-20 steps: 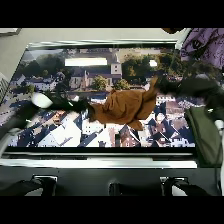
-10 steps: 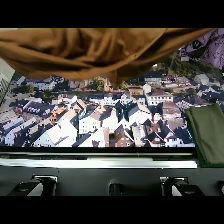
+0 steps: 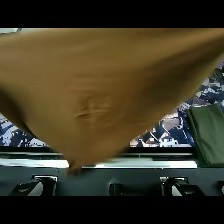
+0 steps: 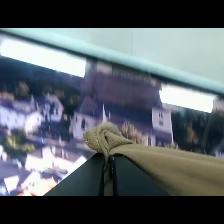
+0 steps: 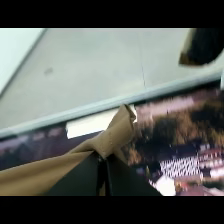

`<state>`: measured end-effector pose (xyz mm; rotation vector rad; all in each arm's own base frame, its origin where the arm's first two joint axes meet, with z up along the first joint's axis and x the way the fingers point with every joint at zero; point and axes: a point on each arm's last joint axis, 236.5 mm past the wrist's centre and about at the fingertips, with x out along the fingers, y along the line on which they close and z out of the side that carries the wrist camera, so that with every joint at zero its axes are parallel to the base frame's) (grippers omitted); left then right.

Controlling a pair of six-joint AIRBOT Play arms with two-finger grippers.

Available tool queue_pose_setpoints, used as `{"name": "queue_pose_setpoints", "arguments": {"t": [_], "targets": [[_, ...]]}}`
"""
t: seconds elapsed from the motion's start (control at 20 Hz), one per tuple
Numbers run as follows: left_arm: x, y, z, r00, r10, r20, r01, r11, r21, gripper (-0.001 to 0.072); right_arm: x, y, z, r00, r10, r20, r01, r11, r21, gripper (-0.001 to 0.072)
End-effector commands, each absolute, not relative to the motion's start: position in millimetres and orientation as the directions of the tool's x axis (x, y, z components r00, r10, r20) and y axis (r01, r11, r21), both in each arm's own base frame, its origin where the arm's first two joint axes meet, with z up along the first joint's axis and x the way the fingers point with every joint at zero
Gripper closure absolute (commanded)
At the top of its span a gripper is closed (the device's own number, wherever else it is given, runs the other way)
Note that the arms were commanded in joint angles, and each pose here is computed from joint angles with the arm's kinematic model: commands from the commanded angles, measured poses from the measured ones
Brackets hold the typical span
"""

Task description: Fold the clothes and pants, and hang the long-sleeved shirts on hangers.

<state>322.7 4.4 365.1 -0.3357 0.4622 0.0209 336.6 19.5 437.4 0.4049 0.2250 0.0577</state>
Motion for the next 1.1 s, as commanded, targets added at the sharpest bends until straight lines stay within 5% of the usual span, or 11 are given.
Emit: {"name": "queue_pose_setpoints", "arguments": {"t": [0.0,0.3,0.6,0.7,0.75,0.85,0.9,1.05], "targets": [[382,-8,264,0.772,-0.171,-0.613,-0.106,0.915,-0.389,0.0689,431,25,345,0.893,0.144,-0.427,0.075,0.887,0.456,0.0680],[507,-1,63,0.645,-0.179,-0.743,-0.205,0.896,-0.393,0.0689,589,56,120,0.733,0.211,-0.647,0.190,0.849,0.492,0.0680],[547,-32,-49,0.516,-0.226,-0.826,-0.165,0.920,-0.355,0.0689,615,87,-16,0.615,0.248,-0.749,0.278,0.821,0.500,0.0678],[550,-33,-48,0.506,-0.233,-0.830,-0.161,0.920,-0.357,0.0675,612,88,-21,0.596,0.255,-0.762,0.300,0.809,0.506,0.0565],[550,-31,-42,0.506,-0.235,-0.830,-0.161,0.920,-0.358,0.0582,607,86,-17,0.584,0.263,-0.768,0.308,0.804,0.509,0.0442],[545,-17,-23,0.487,-0.242,-0.839,-0.172,0.915,-0.364,0.0288,595,73,0,0.561,0.277,-0.780,0.292,0.816,0.499,0.0334],[538,-7,-10,0.469,-0.246,-0.848,-0.180,0.913,-0.365,0.0216,585,60,15,0.548,0.278,-0.789,0.267,0.836,0.480,0.0264],[500,37,27,0.426,-0.228,-0.876,-0.237,0.906,-0.351,0.0204,543,9,54,0.494,0.260,-0.830,0.174,0.905,0.387,0.0257]]}}
